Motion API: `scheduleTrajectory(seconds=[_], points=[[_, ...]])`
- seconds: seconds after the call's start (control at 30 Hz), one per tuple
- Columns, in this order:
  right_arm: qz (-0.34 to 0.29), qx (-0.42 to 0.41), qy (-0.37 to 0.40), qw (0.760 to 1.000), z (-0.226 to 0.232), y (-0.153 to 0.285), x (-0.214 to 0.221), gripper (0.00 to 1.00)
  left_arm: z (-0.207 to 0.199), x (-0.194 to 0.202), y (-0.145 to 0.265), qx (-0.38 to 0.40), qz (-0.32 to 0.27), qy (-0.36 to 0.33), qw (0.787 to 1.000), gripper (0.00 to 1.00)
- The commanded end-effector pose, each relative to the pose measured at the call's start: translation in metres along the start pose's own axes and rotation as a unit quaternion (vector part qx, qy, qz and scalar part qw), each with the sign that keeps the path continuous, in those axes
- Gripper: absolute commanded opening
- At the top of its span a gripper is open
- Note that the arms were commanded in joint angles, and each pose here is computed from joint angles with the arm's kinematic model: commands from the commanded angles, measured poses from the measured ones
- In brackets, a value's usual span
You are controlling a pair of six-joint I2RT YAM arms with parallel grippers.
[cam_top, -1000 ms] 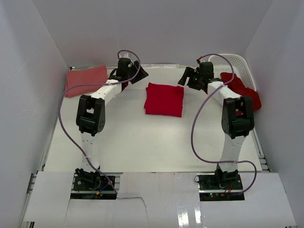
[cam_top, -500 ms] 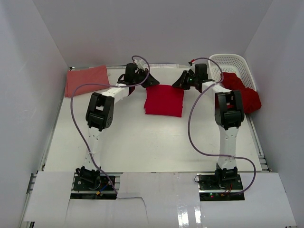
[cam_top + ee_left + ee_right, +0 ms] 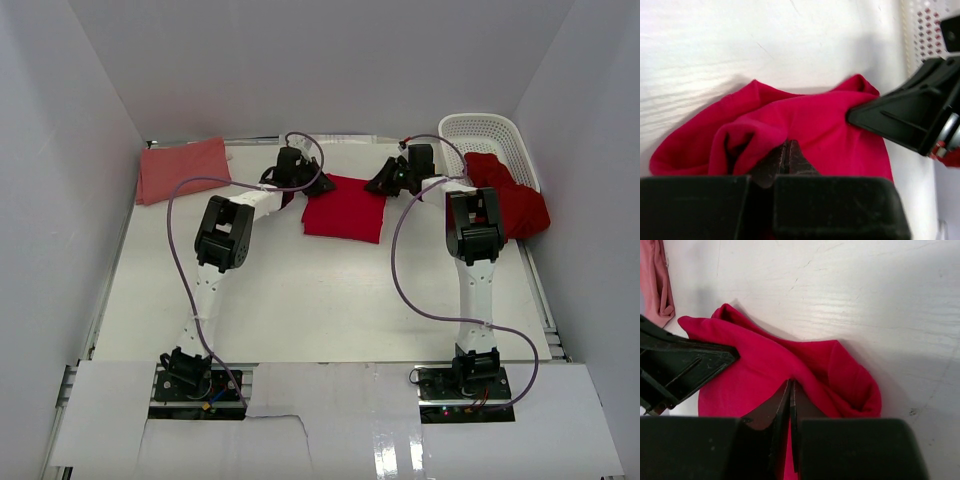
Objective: Fold and stack the t-shirts
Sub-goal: Fold the long partially folded tshirt into a neat square, then put the neatly folded tshirt into the corner of the board with the left arm
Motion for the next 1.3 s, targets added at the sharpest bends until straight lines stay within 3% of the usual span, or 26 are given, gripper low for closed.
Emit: scheduleTrajectory(seconds=[0.0,0.13,0.27,0.57,0.77,0.9,0.93,1.0,1.17,1.27], points=[[-0.014,0.083,0.015,0.996,-0.02,0.008,-0.002,0.08,-0.006,-0.025,0.023,-0.101,-0.101,-0.039,0.989,0.0],[-0.046,0.018,0.047,0.998,0.012,0.026,-0.029,0.08,-0.03,-0.026,0.028,-0.085,-0.11,-0.063,0.988,0.0],[-0.047,-0.037,0.074,0.995,0.05,0.051,-0.029,0.08,-0.045,-0.029,0.029,-0.073,-0.108,-0.069,0.989,0.0],[0.037,-0.189,0.059,0.98,0.08,0.078,0.026,0.08,-0.064,-0.031,0.044,-0.064,-0.114,-0.083,0.988,0.0],[0.118,-0.201,-0.008,0.972,0.055,0.062,0.085,0.08,-0.061,-0.026,0.047,-0.072,-0.107,-0.078,0.989,0.0],[0.178,-0.126,-0.037,0.975,0.031,0.051,0.114,0.08,-0.067,-0.027,0.057,-0.085,-0.107,-0.071,0.988,0.01],[0.177,-0.09,-0.027,0.98,0.027,0.047,0.113,0.08,-0.066,-0.026,0.061,-0.098,-0.103,-0.069,0.987,0.18],[0.19,-0.078,-0.023,0.978,0.027,0.052,0.116,0.08,-0.072,-0.032,0.072,-0.119,-0.118,-0.069,0.983,0.33],[0.144,-0.095,0.017,0.985,0.057,0.077,0.093,0.08,-0.063,-0.044,0.095,-0.133,-0.118,-0.05,0.983,0.44],[0.129,-0.107,0.038,0.985,0.075,0.094,0.079,0.08,-0.057,-0.05,0.109,-0.135,-0.128,-0.03,0.982,0.66]])
Point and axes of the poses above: each gripper's point midway between its finger pads, its own y axis back along the fingers, its own z axis along the line the jaws close on, x = y × z, the point moved 9 cm from there along y, back along the fingers, and after that the axes turned 12 degrees about y, right-handed, at the moved point
